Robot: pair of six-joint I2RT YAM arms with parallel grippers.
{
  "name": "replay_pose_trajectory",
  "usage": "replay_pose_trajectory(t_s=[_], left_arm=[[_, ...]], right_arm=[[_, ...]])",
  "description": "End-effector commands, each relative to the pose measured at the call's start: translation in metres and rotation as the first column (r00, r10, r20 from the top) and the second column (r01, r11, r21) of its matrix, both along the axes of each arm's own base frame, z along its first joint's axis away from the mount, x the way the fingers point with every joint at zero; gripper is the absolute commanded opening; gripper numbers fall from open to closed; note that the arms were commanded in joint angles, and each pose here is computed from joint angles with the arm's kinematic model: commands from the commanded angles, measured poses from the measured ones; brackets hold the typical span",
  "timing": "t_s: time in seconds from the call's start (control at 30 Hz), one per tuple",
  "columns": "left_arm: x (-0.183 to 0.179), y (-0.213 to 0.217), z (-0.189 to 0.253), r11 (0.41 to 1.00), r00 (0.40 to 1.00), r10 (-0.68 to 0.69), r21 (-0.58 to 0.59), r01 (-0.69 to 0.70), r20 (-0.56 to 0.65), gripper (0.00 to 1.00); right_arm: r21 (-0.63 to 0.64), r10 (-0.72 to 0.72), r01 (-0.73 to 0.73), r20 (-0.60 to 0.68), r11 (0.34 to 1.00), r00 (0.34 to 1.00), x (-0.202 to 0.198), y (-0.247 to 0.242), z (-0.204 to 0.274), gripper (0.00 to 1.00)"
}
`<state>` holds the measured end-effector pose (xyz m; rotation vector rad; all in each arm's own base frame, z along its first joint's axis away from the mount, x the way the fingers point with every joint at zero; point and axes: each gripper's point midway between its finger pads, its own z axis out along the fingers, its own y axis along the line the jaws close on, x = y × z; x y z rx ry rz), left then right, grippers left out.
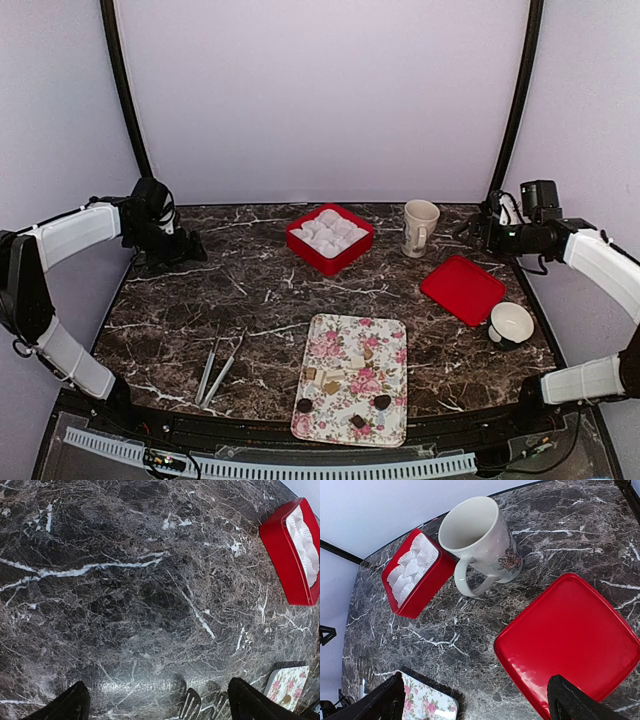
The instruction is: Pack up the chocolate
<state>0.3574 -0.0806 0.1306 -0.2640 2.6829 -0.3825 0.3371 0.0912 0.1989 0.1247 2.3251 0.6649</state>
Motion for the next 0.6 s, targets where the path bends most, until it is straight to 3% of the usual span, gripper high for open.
replay_pose_trajectory(t_s=[0.0, 0.17, 0.3, 0.43, 0.57], left_arm=[[-0.018, -0.012, -0.003, 0.999, 0.997, -0.046, 0.002, 0.047, -0.055, 0.99], [-0.044, -0.028, -0.007, 0.995, 0.992, -0.095, -0.037, 0.092, -0.087, 0.99], [-0.070, -0.035, -0.016, 0.992, 0.984, -0.116, -0.074, 0.107, -0.137, 0.99], [-0.089, -0.031, -0.023, 0.993, 0.983, -0.097, -0.078, 0.086, -0.158, 0.99], [-0.105, -0.036, -0.028, 0.989, 0.979, -0.097, -0.131, 0.074, -0.181, 0.99]], right_arm=[[0.031, 0.094, -0.096, 0.056, 0.995, 0.994, 0.006, 0.019, 0.009, 1.00], [0.026, 0.218, -0.221, 0.079, 0.975, 0.973, 0.004, 0.049, 0.012, 1.00], [-0.017, 0.388, -0.388, 0.091, 0.922, 0.917, 0.001, 0.092, 0.013, 1.00], [-0.090, 0.555, -0.548, 0.095, 0.832, 0.826, -0.005, 0.146, 0.008, 1.00], [-0.194, 0.715, -0.690, 0.126, 0.698, 0.688, -0.014, 0.215, 0.005, 0.99]])
